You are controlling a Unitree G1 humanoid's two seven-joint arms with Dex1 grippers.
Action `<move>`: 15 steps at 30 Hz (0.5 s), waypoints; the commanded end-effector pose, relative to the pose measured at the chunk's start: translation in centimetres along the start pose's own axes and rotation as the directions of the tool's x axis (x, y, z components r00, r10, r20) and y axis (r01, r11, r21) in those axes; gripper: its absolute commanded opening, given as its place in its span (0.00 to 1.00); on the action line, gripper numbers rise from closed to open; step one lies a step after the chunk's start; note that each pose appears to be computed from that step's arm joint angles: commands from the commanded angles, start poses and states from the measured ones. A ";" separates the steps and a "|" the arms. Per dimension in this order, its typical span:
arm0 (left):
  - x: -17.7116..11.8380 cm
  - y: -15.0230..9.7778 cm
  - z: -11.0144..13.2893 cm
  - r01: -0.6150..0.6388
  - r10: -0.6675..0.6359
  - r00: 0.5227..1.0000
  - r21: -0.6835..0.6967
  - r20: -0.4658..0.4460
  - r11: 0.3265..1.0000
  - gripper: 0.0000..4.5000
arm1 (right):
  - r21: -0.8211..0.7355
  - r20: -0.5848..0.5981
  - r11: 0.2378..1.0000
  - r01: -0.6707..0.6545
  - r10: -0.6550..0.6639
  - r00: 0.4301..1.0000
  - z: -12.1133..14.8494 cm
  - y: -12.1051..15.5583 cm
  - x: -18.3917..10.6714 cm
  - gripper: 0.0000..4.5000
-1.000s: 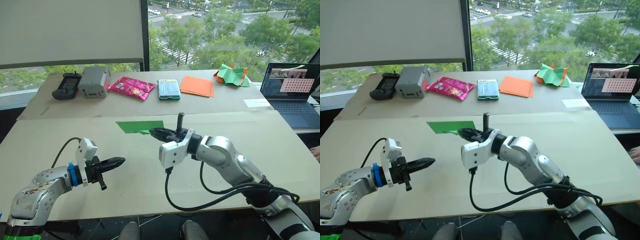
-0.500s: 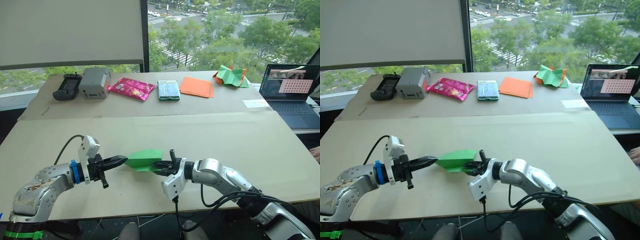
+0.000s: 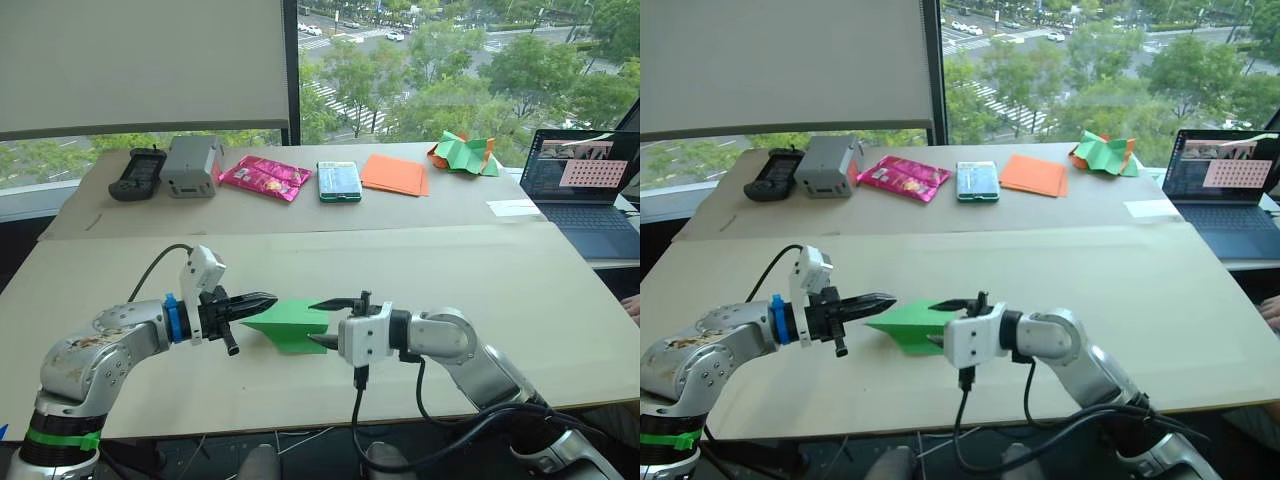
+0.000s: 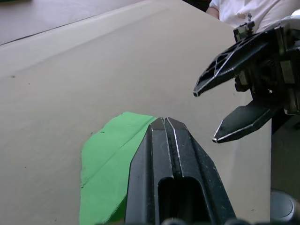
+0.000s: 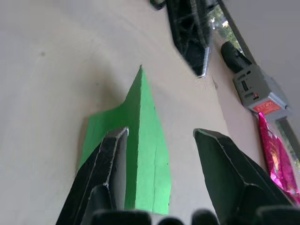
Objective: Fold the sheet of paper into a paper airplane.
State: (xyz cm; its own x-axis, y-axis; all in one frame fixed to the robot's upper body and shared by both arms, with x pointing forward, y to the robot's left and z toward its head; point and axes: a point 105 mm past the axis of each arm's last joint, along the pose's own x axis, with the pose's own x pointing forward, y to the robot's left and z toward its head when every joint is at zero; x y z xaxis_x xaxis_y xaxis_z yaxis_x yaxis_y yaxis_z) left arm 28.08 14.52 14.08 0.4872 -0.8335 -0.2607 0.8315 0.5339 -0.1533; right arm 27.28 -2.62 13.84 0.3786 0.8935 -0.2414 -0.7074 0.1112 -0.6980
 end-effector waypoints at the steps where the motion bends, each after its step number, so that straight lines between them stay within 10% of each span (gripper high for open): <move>1: 0.4 1.5 -1.1 -0.052 0.053 0.998 0.035 -0.041 0.998 0.00 | 0.161 -0.034 0.984 0.074 -0.070 0.997 -0.1 -1.2 0.1 0.29; 3: 0.5 1.8 -1.8 -0.056 0.057 0.997 0.033 -0.049 0.998 0.00 | 0.215 -0.034 0.973 0.082 -0.077 0.996 0.1 -1.2 0.1 0.15; 15: 0.2 1.4 -5.7 -0.036 0.036 0.994 0.002 -0.101 0.999 0.00 | 0.375 -0.134 0.909 0.181 -0.140 0.981 -1.4 -2.3 -0.8 0.15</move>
State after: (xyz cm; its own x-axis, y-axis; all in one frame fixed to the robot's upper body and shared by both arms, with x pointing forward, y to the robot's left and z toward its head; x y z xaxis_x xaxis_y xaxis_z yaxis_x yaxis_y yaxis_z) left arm 27.70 15.96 7.93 0.4872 -0.7879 -0.3766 0.8010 0.5750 -0.1666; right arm 29.28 -4.16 13.18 0.5338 0.7997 -0.2748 -0.8179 0.4058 -0.4079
